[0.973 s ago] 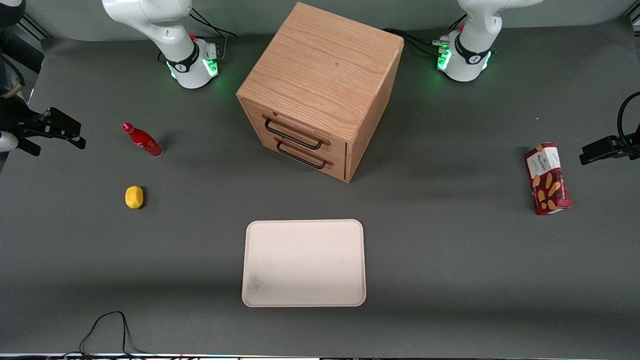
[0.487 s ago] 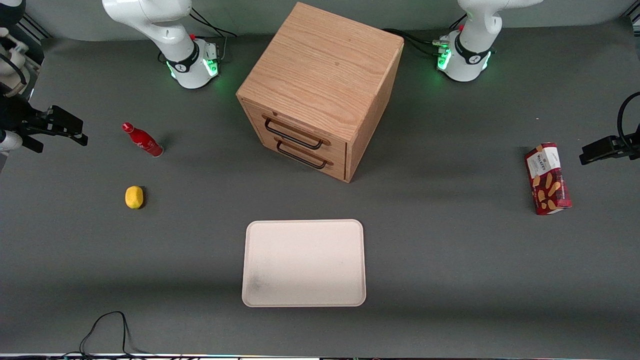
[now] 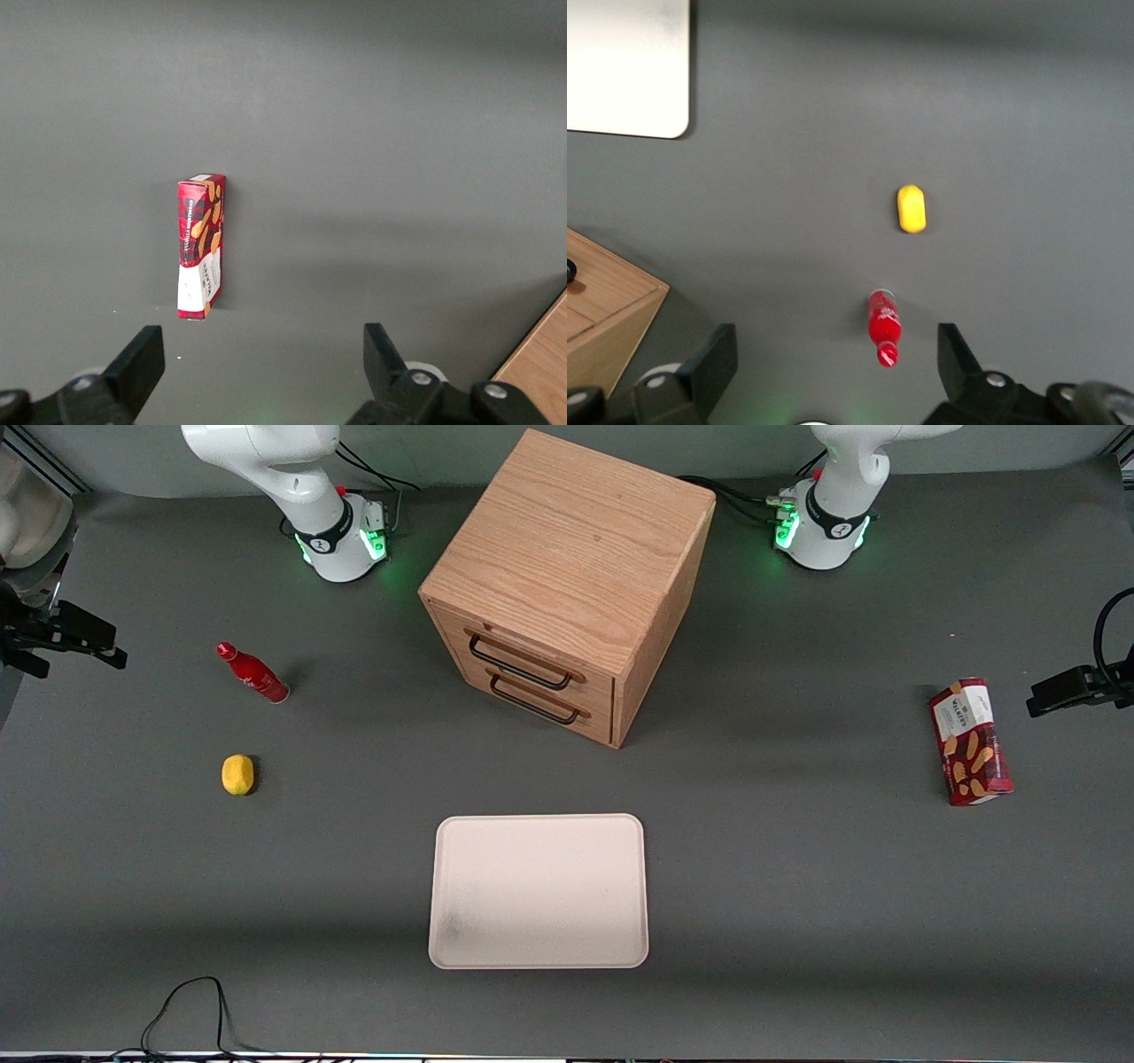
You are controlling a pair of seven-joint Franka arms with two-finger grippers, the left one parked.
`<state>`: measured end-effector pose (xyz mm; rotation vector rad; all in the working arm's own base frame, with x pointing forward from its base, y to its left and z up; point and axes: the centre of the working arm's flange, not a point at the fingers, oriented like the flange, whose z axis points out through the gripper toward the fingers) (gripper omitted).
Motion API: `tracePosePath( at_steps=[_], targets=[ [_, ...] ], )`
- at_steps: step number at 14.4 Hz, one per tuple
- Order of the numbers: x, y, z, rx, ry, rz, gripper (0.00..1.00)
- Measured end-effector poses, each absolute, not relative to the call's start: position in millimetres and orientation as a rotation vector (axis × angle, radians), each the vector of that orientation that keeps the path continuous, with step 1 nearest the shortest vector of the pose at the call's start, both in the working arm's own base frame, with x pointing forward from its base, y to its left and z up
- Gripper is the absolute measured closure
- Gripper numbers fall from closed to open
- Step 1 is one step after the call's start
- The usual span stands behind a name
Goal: Place coke bottle on tray
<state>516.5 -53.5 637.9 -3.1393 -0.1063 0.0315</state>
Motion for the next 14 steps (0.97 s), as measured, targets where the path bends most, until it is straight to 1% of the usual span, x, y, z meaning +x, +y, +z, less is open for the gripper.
tracePosePath(
  at_steps=[3, 9, 11, 14],
  targets=[
    [480, -72, 639, -3.130, -0.080, 0.032, 0.00],
    [380, -106, 637, -3.127, -0.124, -0.004, 0.00],
    [360, -112, 632, -3.113, -0.136, -0.019, 0.00],
    [351, -113, 617, -3.104, -0.146, -0.022, 0.00]
  ],
)
